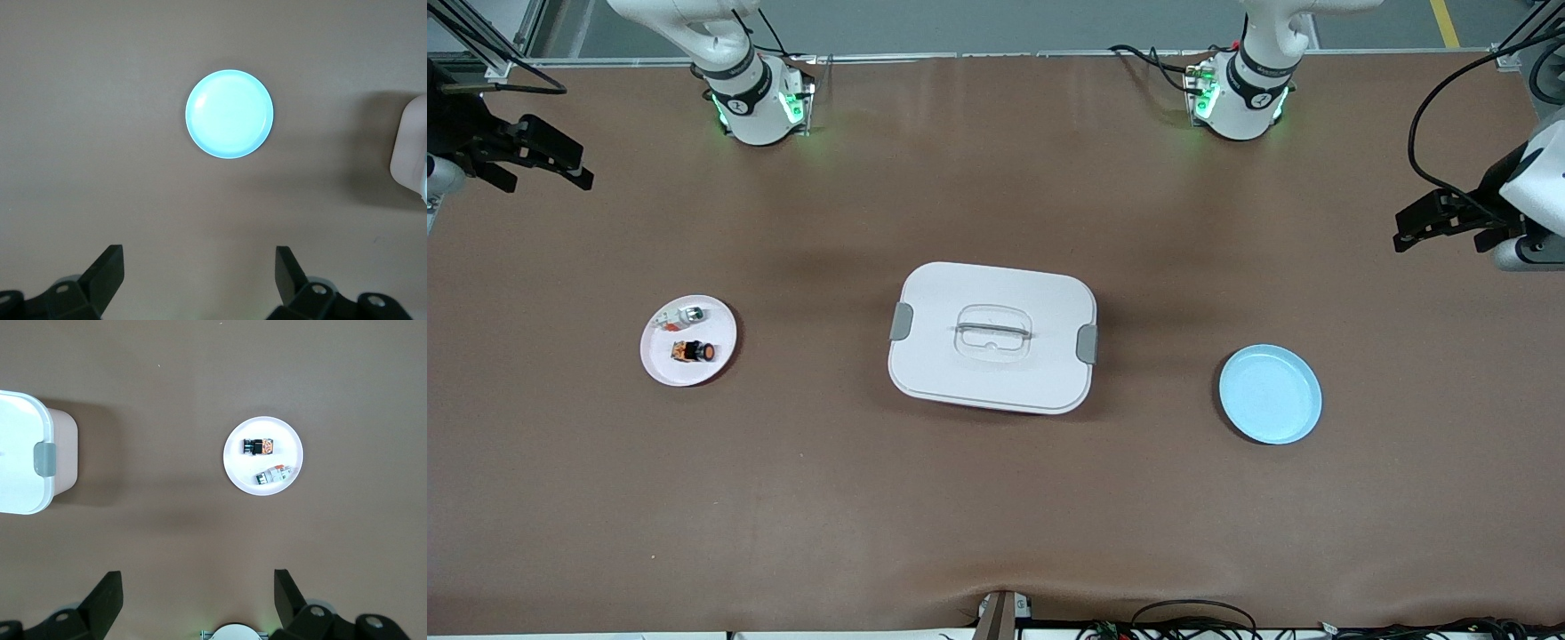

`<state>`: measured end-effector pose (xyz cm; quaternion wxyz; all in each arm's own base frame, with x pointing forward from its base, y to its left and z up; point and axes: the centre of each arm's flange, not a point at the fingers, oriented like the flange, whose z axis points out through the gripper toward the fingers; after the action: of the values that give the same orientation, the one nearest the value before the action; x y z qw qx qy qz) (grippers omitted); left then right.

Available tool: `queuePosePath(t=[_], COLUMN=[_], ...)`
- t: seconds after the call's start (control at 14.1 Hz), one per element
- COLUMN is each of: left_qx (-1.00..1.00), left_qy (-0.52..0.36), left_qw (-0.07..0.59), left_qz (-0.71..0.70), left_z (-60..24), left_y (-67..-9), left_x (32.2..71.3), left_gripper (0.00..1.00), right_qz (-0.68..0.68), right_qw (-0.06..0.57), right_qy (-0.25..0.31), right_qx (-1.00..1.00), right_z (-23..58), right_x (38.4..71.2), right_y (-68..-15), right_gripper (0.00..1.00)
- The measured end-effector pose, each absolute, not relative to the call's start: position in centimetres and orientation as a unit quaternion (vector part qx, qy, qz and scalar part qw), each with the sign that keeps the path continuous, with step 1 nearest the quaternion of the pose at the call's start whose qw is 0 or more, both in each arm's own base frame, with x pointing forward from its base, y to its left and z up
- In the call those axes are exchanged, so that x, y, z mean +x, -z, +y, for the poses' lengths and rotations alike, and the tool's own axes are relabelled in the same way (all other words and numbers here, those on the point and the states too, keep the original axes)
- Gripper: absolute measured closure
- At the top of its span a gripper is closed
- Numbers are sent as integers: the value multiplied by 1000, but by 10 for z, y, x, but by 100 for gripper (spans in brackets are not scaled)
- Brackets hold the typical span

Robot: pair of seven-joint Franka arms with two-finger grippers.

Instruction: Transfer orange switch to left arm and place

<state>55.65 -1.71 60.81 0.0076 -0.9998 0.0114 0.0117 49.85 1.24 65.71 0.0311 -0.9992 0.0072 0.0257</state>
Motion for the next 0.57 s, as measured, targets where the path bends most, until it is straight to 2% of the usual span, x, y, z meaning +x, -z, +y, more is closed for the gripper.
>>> queuePosePath(t=[0.57], left_qx=[-1000], left_qy=[-13], left_qw=[8], left_qz=[11], left_z=[-17], left_y=[-607], left_x=[557], left_gripper=[0], right_qz=[-11], right_qw=[30], right_qy=[-26], right_qx=[-999], right_z=[12], right_x=[499], right_y=[-657], right_gripper=[0])
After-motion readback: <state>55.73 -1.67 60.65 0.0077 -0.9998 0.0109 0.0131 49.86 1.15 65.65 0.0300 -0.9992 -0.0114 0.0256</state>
